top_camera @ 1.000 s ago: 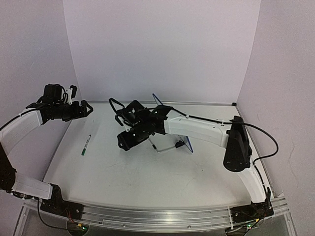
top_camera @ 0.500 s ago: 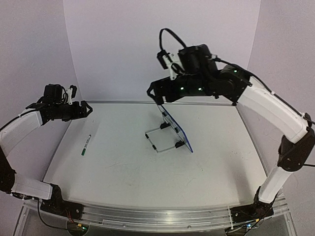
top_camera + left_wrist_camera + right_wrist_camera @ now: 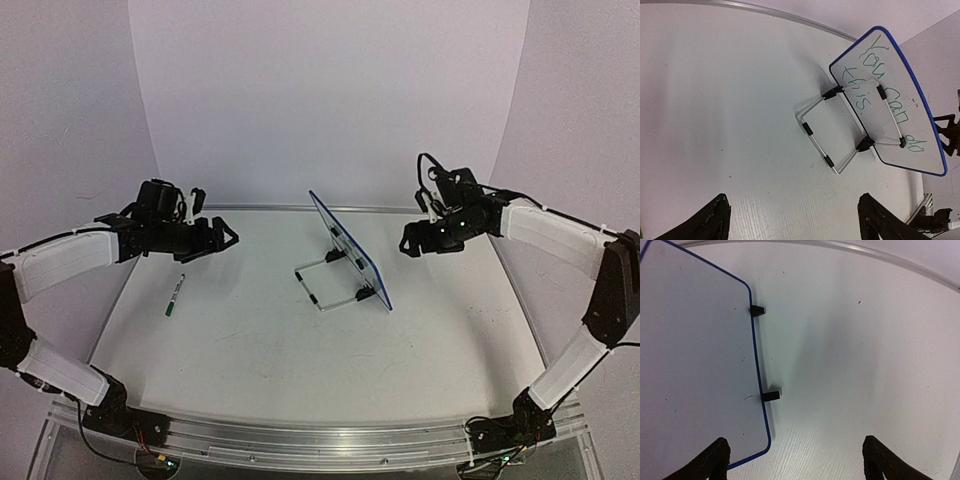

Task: Write a sentence on the whiteboard
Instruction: Move the whiteboard stand to the corner of the board, then adjust the whiteboard at the center of the board.

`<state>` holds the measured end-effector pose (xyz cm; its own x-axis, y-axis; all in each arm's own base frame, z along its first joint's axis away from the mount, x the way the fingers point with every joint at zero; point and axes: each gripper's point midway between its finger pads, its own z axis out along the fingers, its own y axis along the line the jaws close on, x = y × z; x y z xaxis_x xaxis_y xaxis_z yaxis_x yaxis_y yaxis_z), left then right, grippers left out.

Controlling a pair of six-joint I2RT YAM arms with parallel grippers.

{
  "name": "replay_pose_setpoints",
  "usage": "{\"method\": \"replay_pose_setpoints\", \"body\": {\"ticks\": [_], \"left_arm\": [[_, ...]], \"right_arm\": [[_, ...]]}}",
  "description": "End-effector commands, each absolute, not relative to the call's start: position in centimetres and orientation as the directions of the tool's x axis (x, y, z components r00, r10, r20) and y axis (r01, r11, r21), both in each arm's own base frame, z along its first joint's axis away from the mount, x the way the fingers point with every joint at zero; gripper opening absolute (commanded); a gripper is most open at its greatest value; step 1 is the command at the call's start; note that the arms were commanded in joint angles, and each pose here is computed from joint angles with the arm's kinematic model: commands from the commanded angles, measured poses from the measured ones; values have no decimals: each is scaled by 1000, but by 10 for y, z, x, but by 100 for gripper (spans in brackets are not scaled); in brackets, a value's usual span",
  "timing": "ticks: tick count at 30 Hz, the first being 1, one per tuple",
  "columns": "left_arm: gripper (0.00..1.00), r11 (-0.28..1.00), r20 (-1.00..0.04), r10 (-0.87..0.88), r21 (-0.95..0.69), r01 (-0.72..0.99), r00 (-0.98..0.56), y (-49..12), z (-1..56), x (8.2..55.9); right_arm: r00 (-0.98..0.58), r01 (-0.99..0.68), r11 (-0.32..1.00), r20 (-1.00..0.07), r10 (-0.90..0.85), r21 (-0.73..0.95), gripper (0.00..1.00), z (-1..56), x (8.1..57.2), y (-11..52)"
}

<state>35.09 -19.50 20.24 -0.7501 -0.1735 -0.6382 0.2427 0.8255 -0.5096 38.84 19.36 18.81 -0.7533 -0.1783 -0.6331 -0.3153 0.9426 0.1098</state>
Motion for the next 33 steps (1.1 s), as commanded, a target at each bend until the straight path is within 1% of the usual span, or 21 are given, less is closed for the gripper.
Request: {"method": "replay_pose_setpoints", "body": {"ticks": [1,3,7,11,18,27,33], "left_arm": [[86,770,-583,-221,-597,227,-782,-240,184,360],[85,754,-551,-217,-619,220,-806,-256,168,363],[81,704,-479,-215,-680,205,-851,-286,139,370],[79,686,-449,-198,-699,204,-871,-304,122,378],[77,657,-416,-173,-724,210,-893,-324,100,389],[77,671,-440,-134,-700,245,-888,-329,96,398],[77,722,-501,-138,-641,260,-854,-315,108,404]], "right_arm": [[-756,-403,883,-632,-171,242,87,154,390,222],[-774,-418,865,-607,-180,276,86,133,386,228],[-813,-428,843,-546,-203,324,81,98,378,237],[-824,-435,827,-526,-208,356,81,88,368,241],[-837,-456,802,-493,-238,386,80,77,349,254],[-821,-507,759,-497,-282,408,80,83,324,292],[-798,-557,725,-504,-331,406,80,86,304,320]]}}
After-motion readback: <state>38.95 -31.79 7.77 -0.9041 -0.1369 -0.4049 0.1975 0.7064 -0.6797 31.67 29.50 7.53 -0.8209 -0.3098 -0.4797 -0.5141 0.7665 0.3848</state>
